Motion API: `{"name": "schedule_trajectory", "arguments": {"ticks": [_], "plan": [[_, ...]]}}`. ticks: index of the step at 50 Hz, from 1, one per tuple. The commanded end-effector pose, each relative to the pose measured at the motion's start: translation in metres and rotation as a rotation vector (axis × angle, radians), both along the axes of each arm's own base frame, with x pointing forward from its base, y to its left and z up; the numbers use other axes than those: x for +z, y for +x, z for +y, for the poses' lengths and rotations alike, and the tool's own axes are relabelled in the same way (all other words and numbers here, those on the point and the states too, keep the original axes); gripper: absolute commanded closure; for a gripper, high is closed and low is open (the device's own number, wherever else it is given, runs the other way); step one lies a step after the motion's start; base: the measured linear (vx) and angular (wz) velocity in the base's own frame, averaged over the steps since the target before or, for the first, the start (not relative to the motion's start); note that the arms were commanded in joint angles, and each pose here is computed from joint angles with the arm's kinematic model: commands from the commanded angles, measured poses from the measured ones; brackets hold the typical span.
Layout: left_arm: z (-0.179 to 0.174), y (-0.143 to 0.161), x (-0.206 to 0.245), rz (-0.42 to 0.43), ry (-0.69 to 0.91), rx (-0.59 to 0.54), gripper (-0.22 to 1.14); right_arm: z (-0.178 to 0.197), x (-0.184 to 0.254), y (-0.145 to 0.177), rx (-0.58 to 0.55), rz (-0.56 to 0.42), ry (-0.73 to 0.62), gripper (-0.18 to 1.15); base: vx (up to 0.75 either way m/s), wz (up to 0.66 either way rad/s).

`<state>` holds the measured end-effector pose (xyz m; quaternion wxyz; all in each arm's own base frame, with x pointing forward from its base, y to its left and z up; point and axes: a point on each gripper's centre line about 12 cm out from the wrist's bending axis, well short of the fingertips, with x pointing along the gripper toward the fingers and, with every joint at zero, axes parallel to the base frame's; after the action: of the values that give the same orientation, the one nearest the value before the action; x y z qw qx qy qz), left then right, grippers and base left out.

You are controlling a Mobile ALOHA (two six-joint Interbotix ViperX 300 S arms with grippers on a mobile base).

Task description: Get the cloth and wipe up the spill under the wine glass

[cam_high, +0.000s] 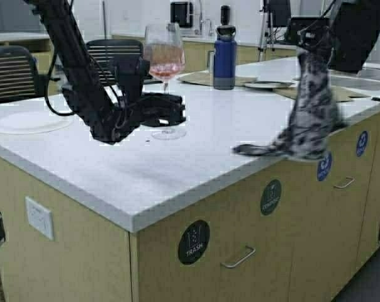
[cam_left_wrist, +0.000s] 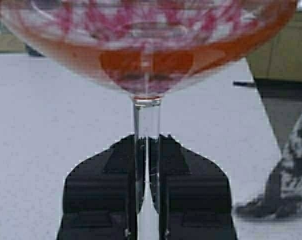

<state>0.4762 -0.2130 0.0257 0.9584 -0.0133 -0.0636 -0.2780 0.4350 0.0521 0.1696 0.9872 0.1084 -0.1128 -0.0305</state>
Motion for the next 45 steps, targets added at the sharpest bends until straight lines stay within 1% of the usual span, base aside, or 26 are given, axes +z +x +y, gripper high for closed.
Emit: {"name": "schedule_trajectory", "arguments": {"ticks": [1, 19, 27, 33, 45], "plan": [[-0.007, 0.005, 0.003, -0.035, -0.013, -0.01, 0.57, 0.001, 0.024, -0.002, 0.0, -0.079, 0.005, 0.91, 0.0, 0.0], [-0.01, 0.003, -0.025, -0.006, 0.0, -0.016, 0.57, 0.002, 0.018, -0.003, 0.006, -0.064, -0.003, 0.91, 0.0, 0.0], [-0.01, 0.003, -0.033, 0.001, 0.01, -0.017, 0.54, 0.002, 0.014, -0.003, 0.008, -0.054, -0.005, 0.91, 0.0, 0.0], [-0.013, 0.001, -0.036, 0.0, 0.016, -0.021, 0.48, 0.002, 0.013, -0.003, 0.009, -0.053, -0.007, 0.91, 0.0, 0.0], [-0.021, -0.001, -0.041, -0.025, 0.007, -0.047, 0.29, 0.002, 0.013, -0.004, 0.014, -0.052, -0.01, 0.91, 0.0, 0.0]]}}
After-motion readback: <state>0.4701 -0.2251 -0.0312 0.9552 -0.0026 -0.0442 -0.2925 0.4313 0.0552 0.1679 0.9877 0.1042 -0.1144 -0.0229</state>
